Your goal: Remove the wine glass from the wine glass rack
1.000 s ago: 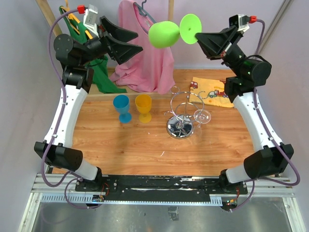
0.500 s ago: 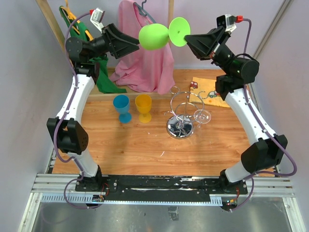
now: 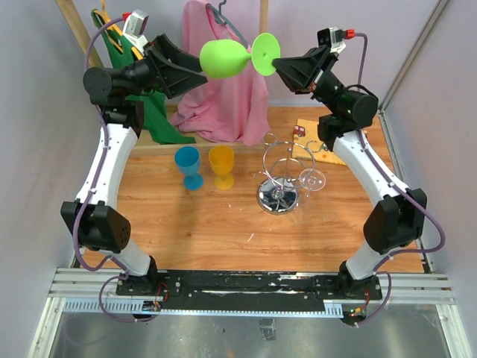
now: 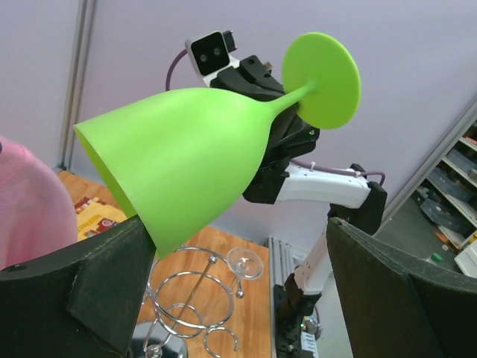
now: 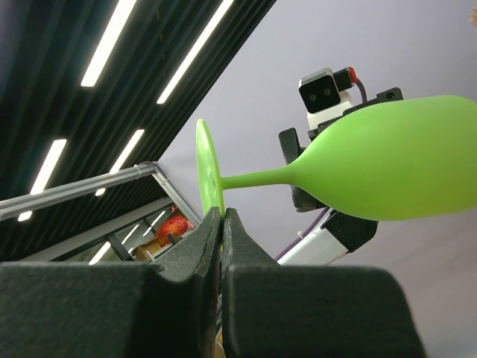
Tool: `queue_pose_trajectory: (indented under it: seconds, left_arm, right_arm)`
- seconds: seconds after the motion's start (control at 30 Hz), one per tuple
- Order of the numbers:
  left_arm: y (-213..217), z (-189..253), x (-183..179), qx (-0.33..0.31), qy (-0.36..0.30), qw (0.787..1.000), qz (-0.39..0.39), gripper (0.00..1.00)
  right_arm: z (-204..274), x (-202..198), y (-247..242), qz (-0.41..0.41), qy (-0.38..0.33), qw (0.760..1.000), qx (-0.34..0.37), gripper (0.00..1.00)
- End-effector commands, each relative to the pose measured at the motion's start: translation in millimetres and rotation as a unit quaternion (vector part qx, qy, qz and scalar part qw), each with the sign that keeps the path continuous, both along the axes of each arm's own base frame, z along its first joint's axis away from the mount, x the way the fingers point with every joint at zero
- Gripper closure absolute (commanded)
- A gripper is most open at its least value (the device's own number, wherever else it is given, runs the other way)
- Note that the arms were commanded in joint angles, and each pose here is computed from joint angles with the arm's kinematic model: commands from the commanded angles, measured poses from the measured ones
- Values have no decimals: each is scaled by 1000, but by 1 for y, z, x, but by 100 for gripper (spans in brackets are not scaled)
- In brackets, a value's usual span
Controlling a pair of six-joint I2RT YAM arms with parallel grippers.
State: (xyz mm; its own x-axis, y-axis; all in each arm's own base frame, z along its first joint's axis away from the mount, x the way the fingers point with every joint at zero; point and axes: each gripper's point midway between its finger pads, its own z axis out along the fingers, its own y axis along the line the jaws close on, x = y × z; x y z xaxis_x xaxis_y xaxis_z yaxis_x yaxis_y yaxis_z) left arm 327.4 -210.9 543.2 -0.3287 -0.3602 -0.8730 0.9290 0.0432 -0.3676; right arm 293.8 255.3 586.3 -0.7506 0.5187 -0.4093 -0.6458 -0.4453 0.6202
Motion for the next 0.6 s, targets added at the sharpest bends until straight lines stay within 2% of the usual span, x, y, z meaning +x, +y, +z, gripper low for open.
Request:
queue_pose_trajectory:
  seconds: [0.0, 0.4, 0.57]
  left_arm:
    - [4, 11, -20, -2, -20, 1000, -2, 3]
    - [5, 21, -31, -12, -24, 1000, 3, 5]
    - [7, 33, -40, -22, -30, 999, 7, 10]
  right_arm:
    - [15, -18, -2, 17, -52, 998, 36, 99]
    - [11, -12, -3, 56, -69, 993, 72, 99]
    - [7, -6, 1, 63, -68, 993, 70, 99]
